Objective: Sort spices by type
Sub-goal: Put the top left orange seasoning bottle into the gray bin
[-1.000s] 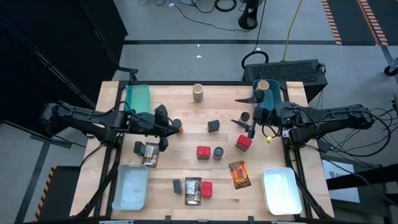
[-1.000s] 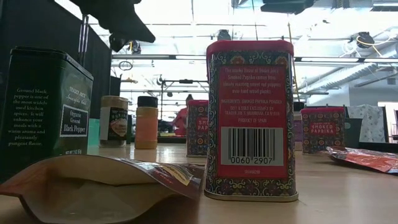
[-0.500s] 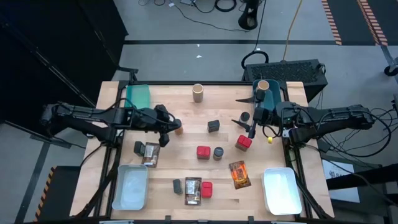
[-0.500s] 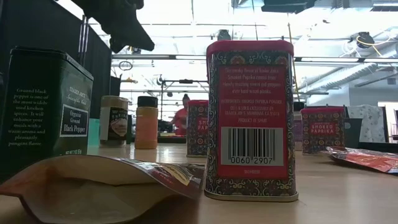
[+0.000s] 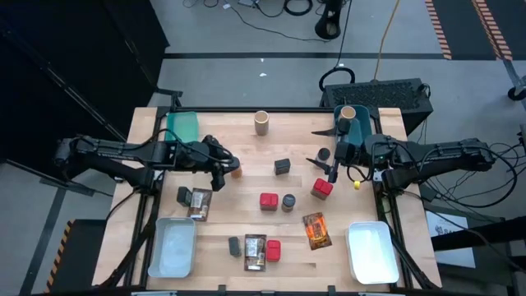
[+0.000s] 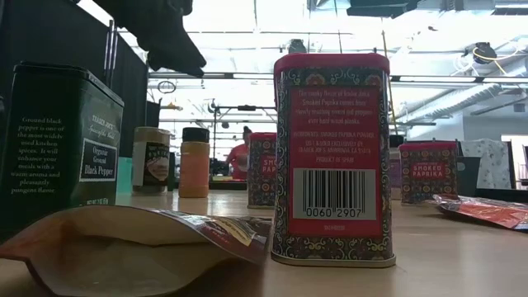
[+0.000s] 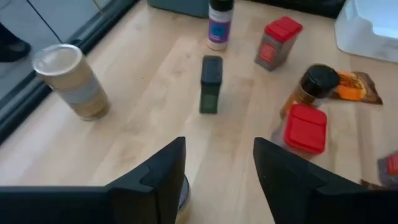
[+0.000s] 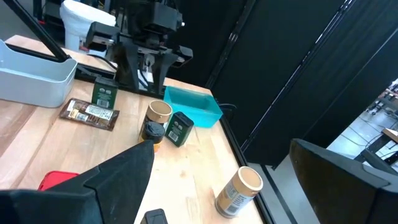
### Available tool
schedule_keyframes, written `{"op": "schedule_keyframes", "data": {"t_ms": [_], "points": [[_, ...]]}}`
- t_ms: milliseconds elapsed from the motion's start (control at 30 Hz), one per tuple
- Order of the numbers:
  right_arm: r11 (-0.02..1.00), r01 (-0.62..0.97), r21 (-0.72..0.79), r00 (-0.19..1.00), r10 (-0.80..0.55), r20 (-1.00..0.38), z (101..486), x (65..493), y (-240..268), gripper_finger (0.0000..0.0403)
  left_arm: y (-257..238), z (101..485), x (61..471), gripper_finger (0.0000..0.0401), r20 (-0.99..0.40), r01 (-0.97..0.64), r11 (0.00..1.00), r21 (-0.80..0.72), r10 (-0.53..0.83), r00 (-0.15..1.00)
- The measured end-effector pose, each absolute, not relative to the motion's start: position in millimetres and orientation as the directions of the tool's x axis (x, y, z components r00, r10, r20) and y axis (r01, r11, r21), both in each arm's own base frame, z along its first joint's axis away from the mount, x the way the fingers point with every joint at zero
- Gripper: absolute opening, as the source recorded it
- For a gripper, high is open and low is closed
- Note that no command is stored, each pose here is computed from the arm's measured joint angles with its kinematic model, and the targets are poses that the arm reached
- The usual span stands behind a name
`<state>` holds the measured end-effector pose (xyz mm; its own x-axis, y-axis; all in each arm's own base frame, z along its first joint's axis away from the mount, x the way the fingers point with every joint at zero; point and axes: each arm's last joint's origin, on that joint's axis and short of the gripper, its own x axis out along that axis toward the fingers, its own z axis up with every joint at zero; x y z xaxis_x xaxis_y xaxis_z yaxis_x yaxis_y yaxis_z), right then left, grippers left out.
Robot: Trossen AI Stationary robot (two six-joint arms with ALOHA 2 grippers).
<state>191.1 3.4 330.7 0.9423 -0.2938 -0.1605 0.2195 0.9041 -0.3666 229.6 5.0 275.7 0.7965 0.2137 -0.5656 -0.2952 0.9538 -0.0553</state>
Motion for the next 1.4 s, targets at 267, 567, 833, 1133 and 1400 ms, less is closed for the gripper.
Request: {"op": "schedule_keyframes", "data": {"t_ms": [267, 567, 833, 1133, 1400], "points": [[0.905, 0.220, -0.365, 0.942, -0.293, -0.161, 330.7, 191.1, 3.4, 0.0361, 10.8, 267.2, 235.8, 0.0203, -0.599, -0.306, 0.952, -0.025, 0.230, 0.767], [0.906, 0.216, -0.364, 0.944, -0.290, -0.161, 330.7, 191.2, 3.5, 0.0361, 21.0, 254.0, 243.6, 0.0203, -0.652, -0.261, 0.965, 0.042, 0.224, 0.724], [0.906, 0.216, -0.364, 0.944, -0.289, -0.161, 330.7, 191.2, 3.5, 0.0361, 30.3, 250.6, 240.0, 0.0203, -0.688, -0.234, 0.969, 0.075, 0.220, 0.691], [0.906, 0.216, -0.364, 0.944, -0.289, -0.161, 330.7, 191.2, 3.5, 0.0361, 31.6, 247.5, 241.3, 0.0264, -0.701, -0.240, 0.968, 0.067, 0.217, 0.679], [0.906, 0.216, -0.364, 0.944, -0.289, -0.160, 330.8, 191.2, 3.5, 0.0361, 34.5, 239.5, 245.7, 0.0322, -0.723, -0.228, 0.966, 0.122, 0.244, 0.646]]}}
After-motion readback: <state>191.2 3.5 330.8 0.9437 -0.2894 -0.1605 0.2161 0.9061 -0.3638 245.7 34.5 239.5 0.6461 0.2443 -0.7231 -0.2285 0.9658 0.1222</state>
